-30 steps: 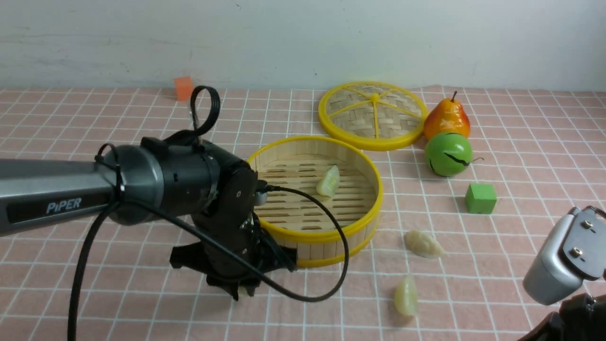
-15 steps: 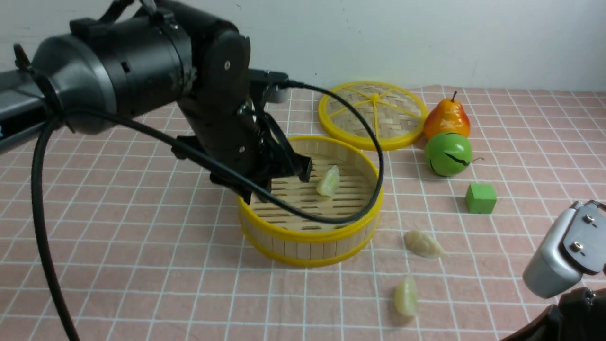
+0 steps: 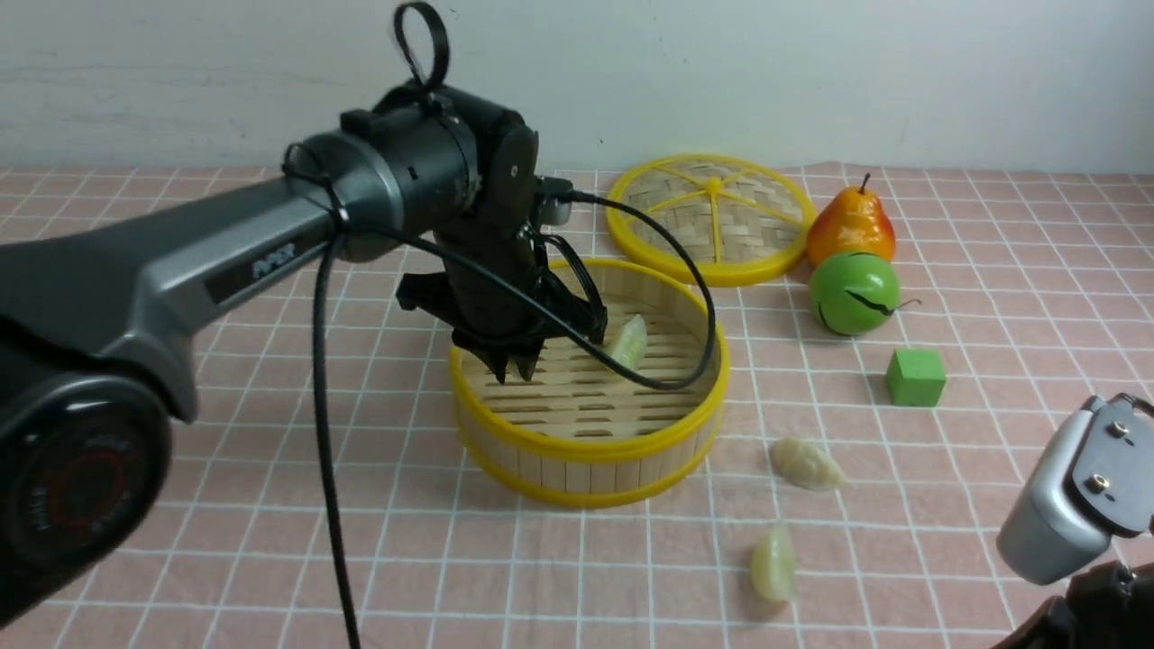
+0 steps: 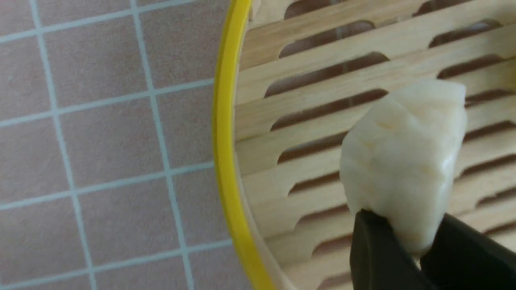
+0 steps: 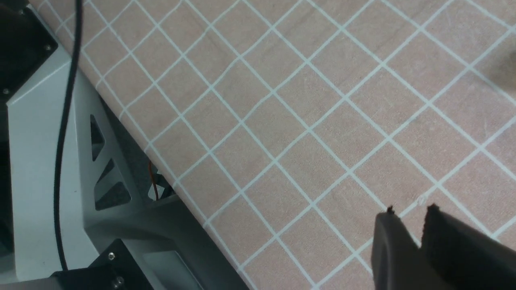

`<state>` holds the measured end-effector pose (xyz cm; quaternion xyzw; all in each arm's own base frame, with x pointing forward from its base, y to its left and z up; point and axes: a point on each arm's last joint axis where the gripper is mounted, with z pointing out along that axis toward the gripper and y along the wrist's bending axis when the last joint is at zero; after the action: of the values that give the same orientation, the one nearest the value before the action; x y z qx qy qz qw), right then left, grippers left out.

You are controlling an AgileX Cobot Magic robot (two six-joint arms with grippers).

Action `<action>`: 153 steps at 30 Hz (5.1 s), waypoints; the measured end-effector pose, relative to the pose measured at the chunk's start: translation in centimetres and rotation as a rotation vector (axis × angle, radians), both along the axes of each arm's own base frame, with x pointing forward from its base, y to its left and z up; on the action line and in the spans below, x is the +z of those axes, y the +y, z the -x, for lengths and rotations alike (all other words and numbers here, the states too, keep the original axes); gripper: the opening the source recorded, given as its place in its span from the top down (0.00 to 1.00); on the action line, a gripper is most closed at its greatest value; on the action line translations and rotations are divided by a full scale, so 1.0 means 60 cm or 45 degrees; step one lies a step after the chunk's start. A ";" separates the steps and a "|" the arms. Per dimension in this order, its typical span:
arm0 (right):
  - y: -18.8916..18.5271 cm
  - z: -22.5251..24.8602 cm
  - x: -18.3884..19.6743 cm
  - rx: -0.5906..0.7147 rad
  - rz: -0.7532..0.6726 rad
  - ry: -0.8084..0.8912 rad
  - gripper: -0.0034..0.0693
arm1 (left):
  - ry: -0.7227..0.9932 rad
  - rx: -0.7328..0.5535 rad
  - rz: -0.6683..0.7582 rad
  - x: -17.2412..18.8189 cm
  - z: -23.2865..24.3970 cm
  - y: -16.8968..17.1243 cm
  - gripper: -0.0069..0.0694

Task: Put the dumplings into the steamer on the table with the pink tablecloth.
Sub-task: 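Place the dumpling into the bamboo steamer basket with the left gripper, then reach for and grasp a dumpling lying on the table beside the steamer, then place the dumpling in the bamboo steamer basket with the right gripper, then reach for and grasp a dumpling lying on the table beside the steamer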

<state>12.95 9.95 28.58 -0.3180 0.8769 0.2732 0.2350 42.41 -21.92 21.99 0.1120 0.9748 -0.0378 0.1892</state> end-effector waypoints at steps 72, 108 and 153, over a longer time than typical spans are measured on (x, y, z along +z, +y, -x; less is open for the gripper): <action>0.139 -0.290 -0.209 -0.584 0.604 0.331 0.39 | -0.349 -0.048 0.215 0.231 0.559 0.292 0.93; 0.311 -0.436 -0.130 -0.274 0.477 -0.064 0.57 | -0.337 -0.053 0.250 0.231 0.561 0.289 0.93; 0.065 -0.393 -0.125 -0.139 0.807 0.061 0.27 | -0.341 -0.061 0.283 0.232 0.561 0.285 0.93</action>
<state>36.52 13.83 21.08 -0.3213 0.9394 -0.0190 0.1179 8.76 -4.82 35.94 0.1178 0.9278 -0.1346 0.3275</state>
